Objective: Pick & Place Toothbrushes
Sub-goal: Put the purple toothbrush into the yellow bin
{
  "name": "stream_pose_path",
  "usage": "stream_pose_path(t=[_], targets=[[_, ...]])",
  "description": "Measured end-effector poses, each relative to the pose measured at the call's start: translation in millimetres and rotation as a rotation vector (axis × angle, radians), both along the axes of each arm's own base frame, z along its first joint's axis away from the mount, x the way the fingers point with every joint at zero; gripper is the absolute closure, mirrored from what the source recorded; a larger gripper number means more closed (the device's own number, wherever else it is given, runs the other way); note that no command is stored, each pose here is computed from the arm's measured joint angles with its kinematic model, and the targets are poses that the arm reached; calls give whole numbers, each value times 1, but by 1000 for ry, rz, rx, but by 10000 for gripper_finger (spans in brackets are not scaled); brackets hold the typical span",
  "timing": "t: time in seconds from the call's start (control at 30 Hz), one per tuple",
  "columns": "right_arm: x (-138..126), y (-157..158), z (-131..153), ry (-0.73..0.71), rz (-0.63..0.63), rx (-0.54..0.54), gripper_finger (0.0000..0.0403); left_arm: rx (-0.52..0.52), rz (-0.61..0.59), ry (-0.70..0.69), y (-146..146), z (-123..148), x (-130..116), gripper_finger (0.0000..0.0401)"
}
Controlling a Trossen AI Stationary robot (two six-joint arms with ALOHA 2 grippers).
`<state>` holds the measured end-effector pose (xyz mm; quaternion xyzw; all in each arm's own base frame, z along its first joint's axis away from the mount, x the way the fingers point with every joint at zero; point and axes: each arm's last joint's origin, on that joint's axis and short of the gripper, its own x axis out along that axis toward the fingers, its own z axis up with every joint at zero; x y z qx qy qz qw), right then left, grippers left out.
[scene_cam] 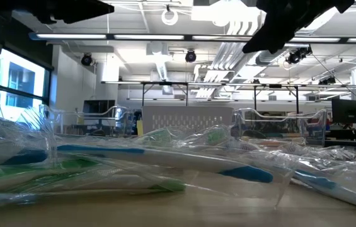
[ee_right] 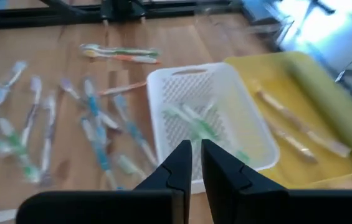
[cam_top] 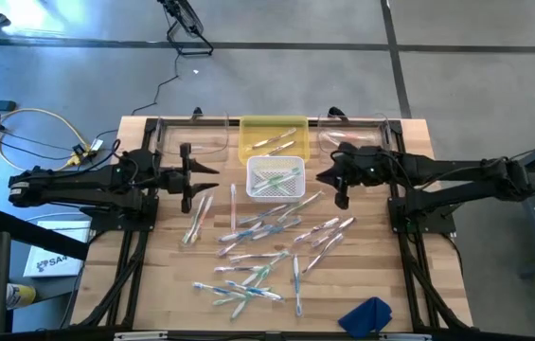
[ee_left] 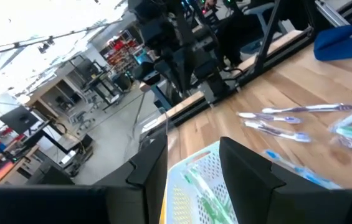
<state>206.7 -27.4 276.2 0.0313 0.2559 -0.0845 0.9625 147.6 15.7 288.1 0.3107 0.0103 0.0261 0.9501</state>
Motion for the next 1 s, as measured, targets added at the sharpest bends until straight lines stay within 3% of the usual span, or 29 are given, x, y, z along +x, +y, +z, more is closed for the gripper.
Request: stream_pose_path(t=[0.27,0.57,0.77,1.0], targets=[[5,20,-5,25,111,96,375,17,0,13,0,-1,0,260],[21,40,-52,352,139,169,375,14,-1,39,0,-4,2,260],[32,44,-74,461,115,193,373,9,1,76,0,-8,2,260],[40,44,-96,562,105,190,317,5,2,111,0,-11,2,260]])
